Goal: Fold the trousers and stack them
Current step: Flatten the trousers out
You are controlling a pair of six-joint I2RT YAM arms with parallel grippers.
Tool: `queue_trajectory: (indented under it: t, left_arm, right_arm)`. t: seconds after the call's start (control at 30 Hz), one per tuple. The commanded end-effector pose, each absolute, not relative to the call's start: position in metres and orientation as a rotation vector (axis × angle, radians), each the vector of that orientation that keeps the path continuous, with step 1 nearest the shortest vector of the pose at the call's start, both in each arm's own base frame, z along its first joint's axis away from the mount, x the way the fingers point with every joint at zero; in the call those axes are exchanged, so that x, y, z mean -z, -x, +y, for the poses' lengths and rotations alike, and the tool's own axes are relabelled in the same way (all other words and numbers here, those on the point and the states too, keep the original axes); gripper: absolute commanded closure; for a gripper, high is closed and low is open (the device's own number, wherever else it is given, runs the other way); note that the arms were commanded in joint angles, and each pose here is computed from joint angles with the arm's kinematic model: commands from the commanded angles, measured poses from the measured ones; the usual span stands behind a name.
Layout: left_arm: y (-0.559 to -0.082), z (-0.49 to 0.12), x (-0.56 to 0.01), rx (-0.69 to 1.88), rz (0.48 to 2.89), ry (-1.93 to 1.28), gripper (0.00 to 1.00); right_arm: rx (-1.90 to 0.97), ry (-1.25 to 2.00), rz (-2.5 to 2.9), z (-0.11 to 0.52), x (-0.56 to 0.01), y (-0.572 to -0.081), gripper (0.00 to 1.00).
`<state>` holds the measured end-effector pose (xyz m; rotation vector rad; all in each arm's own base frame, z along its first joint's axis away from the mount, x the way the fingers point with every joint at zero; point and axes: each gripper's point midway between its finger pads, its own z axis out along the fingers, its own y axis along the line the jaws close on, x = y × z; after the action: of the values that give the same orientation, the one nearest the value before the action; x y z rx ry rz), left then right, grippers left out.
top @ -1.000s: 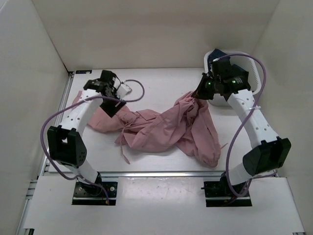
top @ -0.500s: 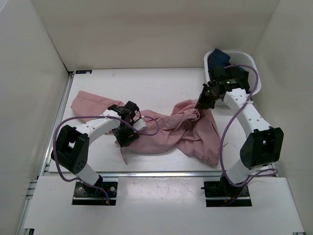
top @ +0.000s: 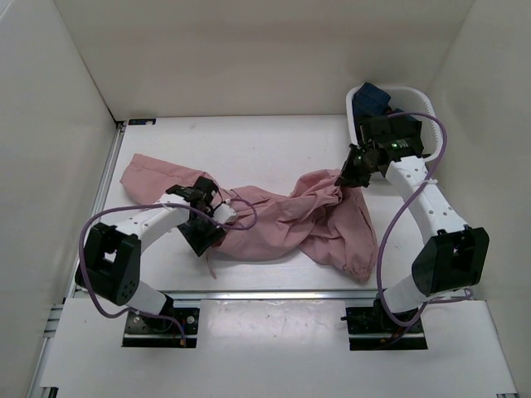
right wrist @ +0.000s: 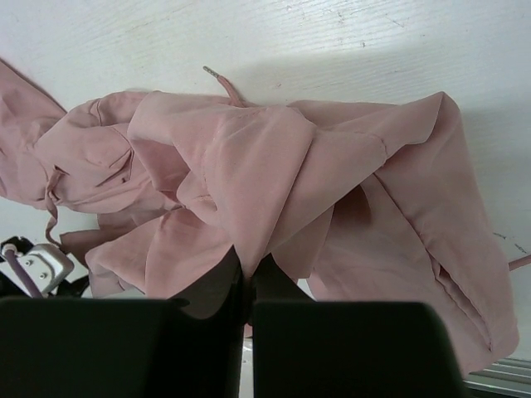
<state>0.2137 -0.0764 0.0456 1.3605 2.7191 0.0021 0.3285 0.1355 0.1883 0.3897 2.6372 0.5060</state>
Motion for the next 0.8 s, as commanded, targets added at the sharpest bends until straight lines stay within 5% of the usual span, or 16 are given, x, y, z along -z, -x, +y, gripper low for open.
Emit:
queue_trajectory:
  t: [0.0,0.43,0.5,0.57,0.6,0.63,0.77]
  left_arm:
    - [-0.227,-0.082,-0.06,0.07,2.627,-1.276,0.36]
    - [-0.248,-0.106,-0.049,0.275,2.61,-1.213,0.31]
    - [-0.245,-0.107,-0.04,0.296,2.64,-1.223,0.44]
    - [-0.24,-0.107,-0.032,0.318,2.679,-1.221,0.67]
    - [-0.238,-0.106,-0.026,0.324,2.702,-1.227,0.86]
    - [-0.234,-0.106,-0.026,0.328,2.722,-1.216,0.86]
    - [-0.244,-0.086,-0.04,0.226,2.72,-1.14,0.86]
  right_arm:
    - [-0.507,-0.347,2.57,0.13,-0.208,-0.328,1.0]
    - [-0.521,-0.343,2.577,0.131,-0.199,-0.322,1.0]
    - [-0.509,-0.347,2.575,0.129,-0.199,-0.323,1.0]
    - [-0.509,-0.347,2.575,0.129,-0.199,-0.323,0.83]
    - [-0.497,-0.327,2.59,0.129,-0.196,-0.323,0.39]
    - [-0.478,-0.316,2.63,0.128,-0.19,-0.323,0.23]
    - [-0.102,-0.422,2.731,0.08,-0.196,-0.296,0.04]
